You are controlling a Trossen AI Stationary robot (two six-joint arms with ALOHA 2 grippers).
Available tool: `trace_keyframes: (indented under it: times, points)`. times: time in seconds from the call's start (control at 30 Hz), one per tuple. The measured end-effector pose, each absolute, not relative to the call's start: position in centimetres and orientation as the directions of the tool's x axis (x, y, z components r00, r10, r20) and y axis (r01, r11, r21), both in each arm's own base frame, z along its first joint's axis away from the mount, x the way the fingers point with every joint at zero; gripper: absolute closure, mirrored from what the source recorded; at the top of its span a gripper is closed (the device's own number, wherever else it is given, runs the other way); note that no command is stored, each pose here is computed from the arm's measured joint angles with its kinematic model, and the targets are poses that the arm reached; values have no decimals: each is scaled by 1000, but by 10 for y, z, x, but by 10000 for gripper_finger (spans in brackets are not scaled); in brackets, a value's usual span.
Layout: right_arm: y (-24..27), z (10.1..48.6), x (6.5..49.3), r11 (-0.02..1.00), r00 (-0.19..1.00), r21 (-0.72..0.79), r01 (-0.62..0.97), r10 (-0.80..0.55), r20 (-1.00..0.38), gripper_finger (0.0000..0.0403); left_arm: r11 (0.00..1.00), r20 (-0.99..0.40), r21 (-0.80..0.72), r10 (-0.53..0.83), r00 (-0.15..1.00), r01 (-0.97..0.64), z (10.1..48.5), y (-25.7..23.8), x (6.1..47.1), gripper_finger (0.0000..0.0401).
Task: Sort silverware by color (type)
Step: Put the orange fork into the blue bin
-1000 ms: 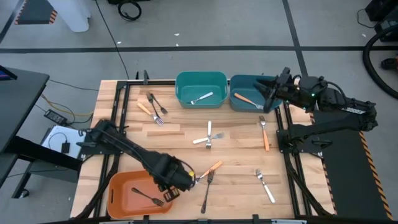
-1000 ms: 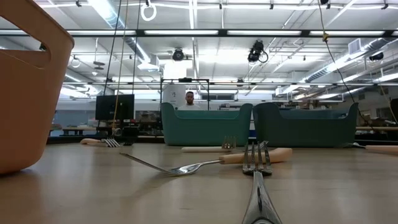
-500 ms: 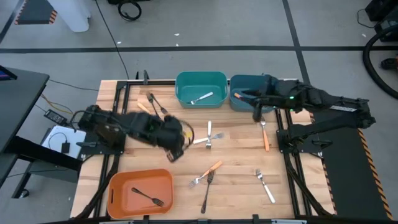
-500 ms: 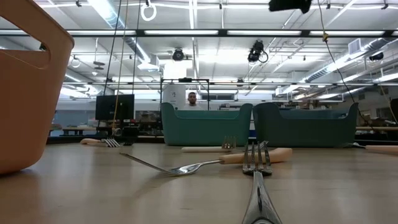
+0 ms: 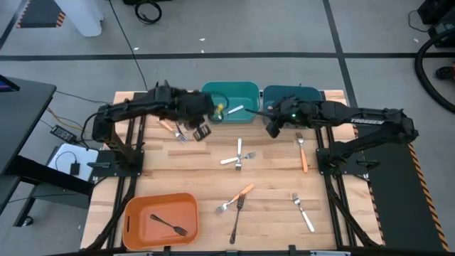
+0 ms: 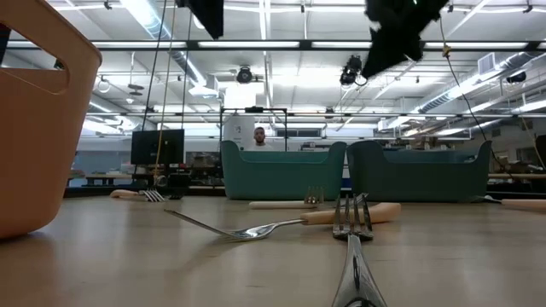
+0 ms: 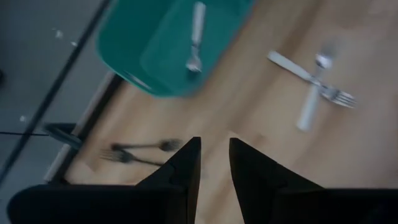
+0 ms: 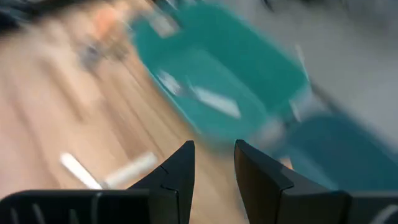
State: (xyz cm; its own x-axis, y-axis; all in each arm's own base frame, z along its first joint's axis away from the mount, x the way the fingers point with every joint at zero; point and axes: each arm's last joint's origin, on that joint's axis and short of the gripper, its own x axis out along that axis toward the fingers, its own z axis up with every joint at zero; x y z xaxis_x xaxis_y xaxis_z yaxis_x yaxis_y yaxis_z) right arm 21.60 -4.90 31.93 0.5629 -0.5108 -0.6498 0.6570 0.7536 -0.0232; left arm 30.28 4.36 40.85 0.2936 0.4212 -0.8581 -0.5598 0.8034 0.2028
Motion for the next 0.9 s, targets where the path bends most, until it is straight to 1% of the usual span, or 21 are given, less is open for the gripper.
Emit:
trace_keyframes:
  times: [0.1, 0.17, 0.27, 0.33, 0.43, 0.57, 0.67, 0.73, 0.9]
  points:
    - [-53, 307, 200, 657, 413, -7, 754, -482, -773, 284, 818, -840, 263, 455, 295, -512, 410, 66, 303, 308]
    - [-53, 302, 189, 582, 315, -16, 813, -463, -829, 284, 822, -828, 291, 473, 301, -490, 411, 80, 302, 308]
    - [-52, 297, 175, 471, 187, -53, 881, -448, -874, 284, 815, -817, 322, 496, 293, -482, 413, 101, 298, 308]
    - [-51, 292, 170, 411, 134, -62, 909, -432, -892, 284, 804, -822, 315, 497, 278, -505, 412, 115, 293, 308]
    - [-47, 279, 165, 336, 102, -30, 941, -368, -924, 284, 802, -845, 263, 459, 273, -537, 413, 134, 282, 308]
    - [-37, 260, 162, 282, 89, 11, 959, -266, -960, 284, 828, -857, 192, 403, 321, -527, 419, 149, 268, 308]
    - [-28, 249, 160, 260, 74, 19, 965, -203, -976, 284, 877, -867, 126, 324, 377, -464, 421, 153, 262, 308]
    - [-22, 244, 158, 256, 63, 17, 966, -173, -983, 284, 891, -866, 83, 286, 409, -446, 424, 157, 256, 308]
    - [-15, 227, 153, 229, 11, -19, 973, -129, -992, 284, 890, -863, 79, 286, 416, -448, 426, 163, 249, 308]
